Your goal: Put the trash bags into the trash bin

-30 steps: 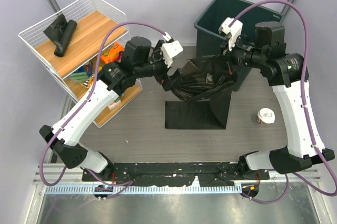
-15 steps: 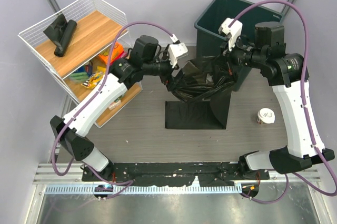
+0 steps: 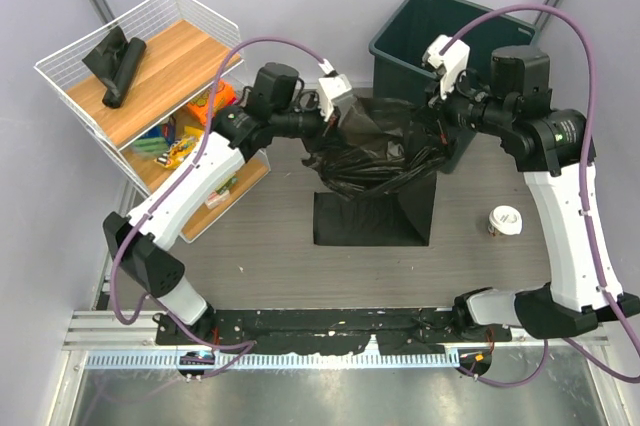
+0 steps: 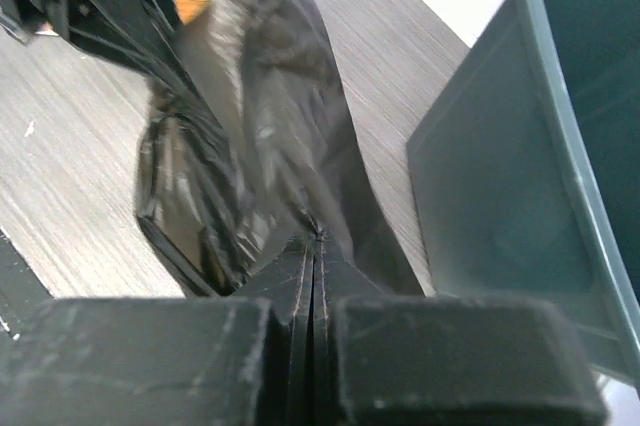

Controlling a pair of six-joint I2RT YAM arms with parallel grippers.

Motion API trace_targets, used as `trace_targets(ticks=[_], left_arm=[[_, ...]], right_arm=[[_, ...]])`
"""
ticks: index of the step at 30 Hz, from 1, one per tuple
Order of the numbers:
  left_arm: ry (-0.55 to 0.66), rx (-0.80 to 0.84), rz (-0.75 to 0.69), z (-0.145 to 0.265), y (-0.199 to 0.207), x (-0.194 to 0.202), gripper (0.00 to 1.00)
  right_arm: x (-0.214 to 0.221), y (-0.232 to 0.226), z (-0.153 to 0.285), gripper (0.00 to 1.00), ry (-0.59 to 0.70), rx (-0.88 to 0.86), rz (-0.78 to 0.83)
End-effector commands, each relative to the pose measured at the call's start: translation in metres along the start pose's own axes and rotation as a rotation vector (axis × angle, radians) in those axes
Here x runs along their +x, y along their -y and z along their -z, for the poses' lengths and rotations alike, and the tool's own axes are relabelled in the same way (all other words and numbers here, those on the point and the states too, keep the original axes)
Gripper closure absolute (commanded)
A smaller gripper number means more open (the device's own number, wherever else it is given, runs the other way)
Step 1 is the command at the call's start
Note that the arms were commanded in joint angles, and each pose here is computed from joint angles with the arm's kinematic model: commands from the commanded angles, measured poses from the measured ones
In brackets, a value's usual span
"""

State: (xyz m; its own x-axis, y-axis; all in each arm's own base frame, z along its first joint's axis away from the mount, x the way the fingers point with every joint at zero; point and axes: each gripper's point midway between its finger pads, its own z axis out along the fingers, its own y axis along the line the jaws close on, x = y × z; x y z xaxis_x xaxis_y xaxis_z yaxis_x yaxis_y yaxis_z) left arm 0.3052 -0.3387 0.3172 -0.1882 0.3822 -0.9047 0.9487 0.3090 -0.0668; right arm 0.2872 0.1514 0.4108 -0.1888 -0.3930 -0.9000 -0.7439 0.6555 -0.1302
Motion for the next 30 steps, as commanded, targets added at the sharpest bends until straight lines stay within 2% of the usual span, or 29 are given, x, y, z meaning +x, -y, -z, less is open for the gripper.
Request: trace_targets(ticks=[1,10,20,25,30], left_arm=[[0.096,-0.081,-0.027,0.045,-0.012,-0.023,1.0],[0.054,-0.225,-0.033,0.09,-0.042,-0.002,1.0],[-0.059,-0.369,-0.038,0.107,-0.072,0.031,1.0],[-0.033,-0.339,-0.033,0.109,-0.064,0.022,1.0],[0.071,-0.241,0.003,0.108,-0.043,-0.011,1.0]], right_arm=[[-0.008,0.018,0.018,0.99,0.03,0.127,0.037],[-0.007,0.049,0.037,0.99,0.027,0.263,0.032],[-0.003,0.076,0.057,0.99,0.011,0.387,0.022],[0.001,0.075,0.054,0.99,0.0,0.375,0.015],[0.004,0.05,0.04,0.96,0.002,0.213,-0.006]])
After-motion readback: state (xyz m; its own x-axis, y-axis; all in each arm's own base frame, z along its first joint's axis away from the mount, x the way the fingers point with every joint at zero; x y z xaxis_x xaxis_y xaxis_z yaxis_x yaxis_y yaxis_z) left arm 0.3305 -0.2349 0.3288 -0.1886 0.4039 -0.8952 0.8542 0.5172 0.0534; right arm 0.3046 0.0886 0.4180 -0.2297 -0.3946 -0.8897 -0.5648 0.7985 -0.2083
